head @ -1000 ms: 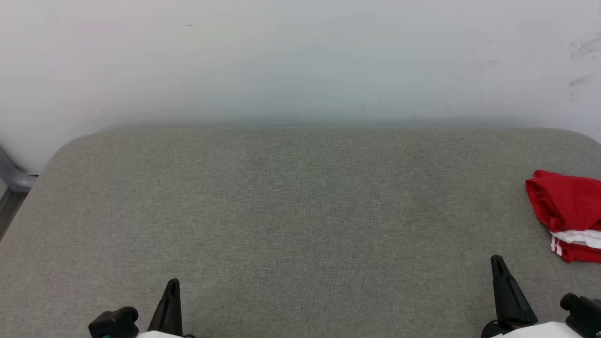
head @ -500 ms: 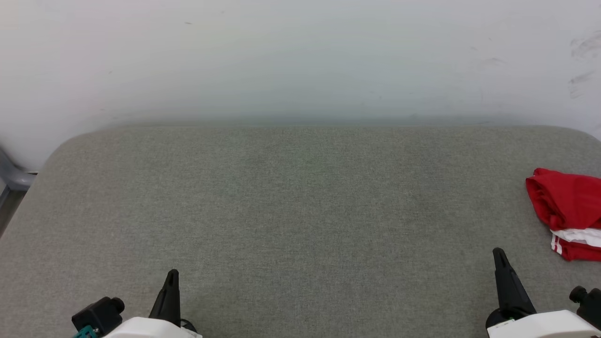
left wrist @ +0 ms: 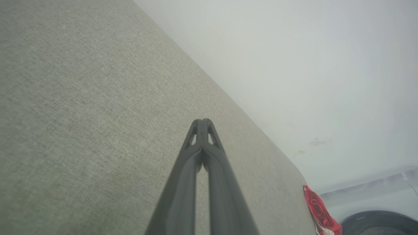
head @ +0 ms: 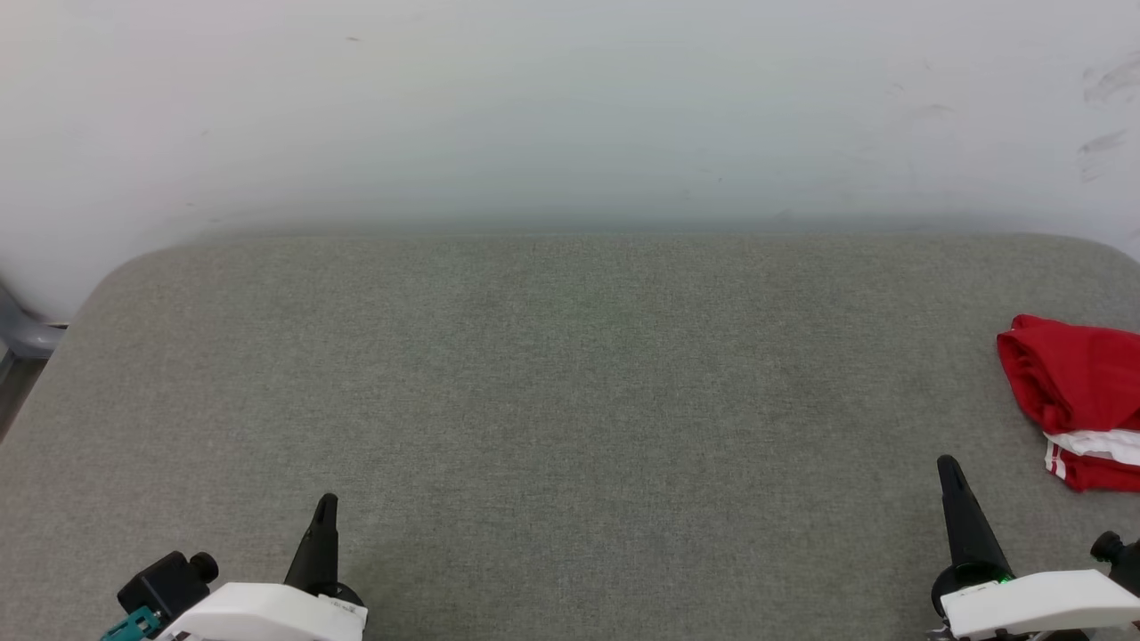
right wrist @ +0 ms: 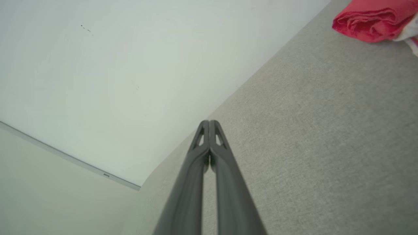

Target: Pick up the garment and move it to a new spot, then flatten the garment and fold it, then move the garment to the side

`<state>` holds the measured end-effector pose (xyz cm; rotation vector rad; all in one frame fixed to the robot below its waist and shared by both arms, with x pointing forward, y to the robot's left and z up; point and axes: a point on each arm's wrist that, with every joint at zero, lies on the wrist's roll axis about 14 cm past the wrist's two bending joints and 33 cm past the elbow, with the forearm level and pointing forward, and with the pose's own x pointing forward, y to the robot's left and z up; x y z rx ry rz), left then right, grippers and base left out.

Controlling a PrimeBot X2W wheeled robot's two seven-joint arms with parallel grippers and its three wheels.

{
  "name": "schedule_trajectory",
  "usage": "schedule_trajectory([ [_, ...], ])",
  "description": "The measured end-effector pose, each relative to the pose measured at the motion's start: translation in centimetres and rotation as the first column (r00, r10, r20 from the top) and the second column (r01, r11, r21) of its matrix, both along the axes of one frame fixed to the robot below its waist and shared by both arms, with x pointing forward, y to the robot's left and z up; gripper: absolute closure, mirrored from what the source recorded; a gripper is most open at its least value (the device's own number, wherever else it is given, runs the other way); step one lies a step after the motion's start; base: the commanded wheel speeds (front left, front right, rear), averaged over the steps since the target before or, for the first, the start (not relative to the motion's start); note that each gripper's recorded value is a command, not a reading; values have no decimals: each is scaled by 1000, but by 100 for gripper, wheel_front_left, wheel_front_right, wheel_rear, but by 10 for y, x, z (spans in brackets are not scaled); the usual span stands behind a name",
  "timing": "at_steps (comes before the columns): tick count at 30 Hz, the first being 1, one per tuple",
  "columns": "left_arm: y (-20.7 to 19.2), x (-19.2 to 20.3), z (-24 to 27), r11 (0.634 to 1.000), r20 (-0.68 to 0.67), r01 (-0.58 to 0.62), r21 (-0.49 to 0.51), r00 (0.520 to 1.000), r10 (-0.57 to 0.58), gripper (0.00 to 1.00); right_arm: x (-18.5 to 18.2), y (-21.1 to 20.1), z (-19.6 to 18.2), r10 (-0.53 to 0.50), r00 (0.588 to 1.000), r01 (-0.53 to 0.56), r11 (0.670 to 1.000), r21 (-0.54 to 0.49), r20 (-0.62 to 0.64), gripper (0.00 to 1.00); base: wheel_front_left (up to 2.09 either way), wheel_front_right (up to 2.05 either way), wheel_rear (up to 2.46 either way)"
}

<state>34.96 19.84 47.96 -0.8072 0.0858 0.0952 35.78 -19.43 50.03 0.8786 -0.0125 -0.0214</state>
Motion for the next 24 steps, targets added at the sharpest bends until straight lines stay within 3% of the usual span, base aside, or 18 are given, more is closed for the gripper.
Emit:
schedule_trajectory([
  [13,1,8,2,986,7,-3,-168,1000,5,100,5,-2,-2,-2,1000,4,989,150,-13,100,0,0,0],
  [24,1,14,6,953,21,-3,-303,1000,9,100,12,-3,0,4,1000,0,962,274,-15,100,0,0,0],
])
